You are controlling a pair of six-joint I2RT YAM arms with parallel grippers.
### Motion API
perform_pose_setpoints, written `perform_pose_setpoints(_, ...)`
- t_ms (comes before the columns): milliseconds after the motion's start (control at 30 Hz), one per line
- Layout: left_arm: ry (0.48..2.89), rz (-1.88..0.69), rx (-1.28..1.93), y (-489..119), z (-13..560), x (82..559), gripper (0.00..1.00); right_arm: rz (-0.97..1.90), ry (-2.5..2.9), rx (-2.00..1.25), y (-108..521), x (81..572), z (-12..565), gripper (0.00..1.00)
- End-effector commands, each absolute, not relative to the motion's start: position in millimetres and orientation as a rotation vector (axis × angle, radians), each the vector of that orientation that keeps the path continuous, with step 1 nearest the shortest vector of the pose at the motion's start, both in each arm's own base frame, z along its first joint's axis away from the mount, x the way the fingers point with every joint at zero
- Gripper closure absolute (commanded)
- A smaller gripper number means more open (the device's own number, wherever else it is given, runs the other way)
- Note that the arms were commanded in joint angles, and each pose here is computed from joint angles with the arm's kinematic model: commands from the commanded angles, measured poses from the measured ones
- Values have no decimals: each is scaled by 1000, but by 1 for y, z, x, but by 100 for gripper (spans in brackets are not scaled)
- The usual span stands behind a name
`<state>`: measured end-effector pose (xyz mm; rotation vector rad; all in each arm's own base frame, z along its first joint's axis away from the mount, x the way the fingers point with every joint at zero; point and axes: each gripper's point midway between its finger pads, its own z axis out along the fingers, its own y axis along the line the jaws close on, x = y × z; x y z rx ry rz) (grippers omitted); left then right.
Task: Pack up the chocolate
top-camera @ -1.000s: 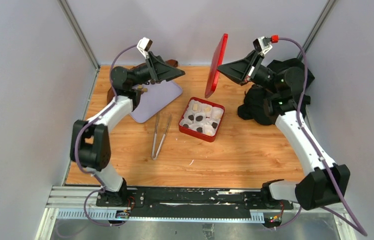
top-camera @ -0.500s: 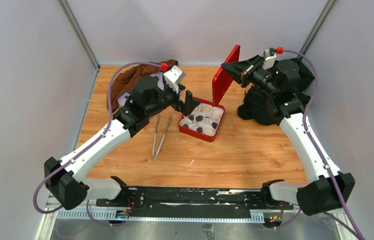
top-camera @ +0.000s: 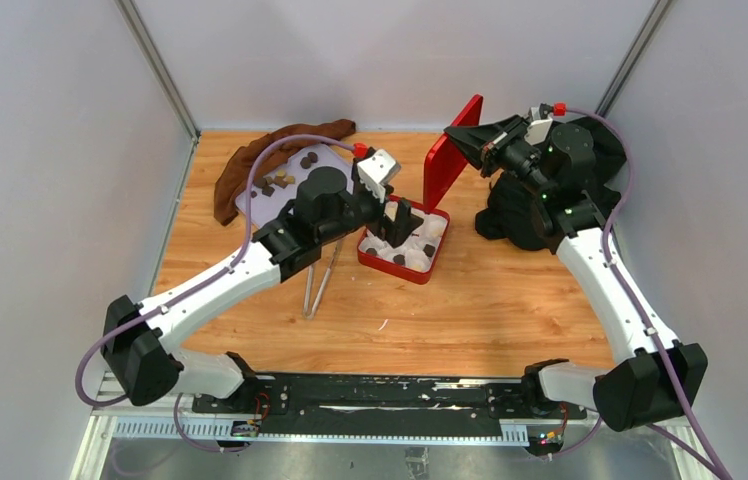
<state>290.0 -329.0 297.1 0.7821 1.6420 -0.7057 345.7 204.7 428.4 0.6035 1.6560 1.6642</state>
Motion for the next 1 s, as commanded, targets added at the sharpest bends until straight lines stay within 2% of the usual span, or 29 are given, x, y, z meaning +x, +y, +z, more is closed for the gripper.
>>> perform_pose_setpoints(0,1554,-811,694,-350,332,291,0,1699,1571,559,201,341,448,100)
perform_pose_setpoints(367,1578,-709,606,-382,317,323,4,1744,1570,562,207,339,448,100)
perform_pose_setpoints(567,1548,-655,559,-387,323,333,13,1760,1584,584,208,340,444,100)
perform_pose_setpoints(833,1523,-624,530,-392,327,341,33,1807,1585,609,212,341,442,100)
perform_pose_setpoints(967,1517,-637,527,-393,328,340,49,1837,1588,635,213,341,438,100)
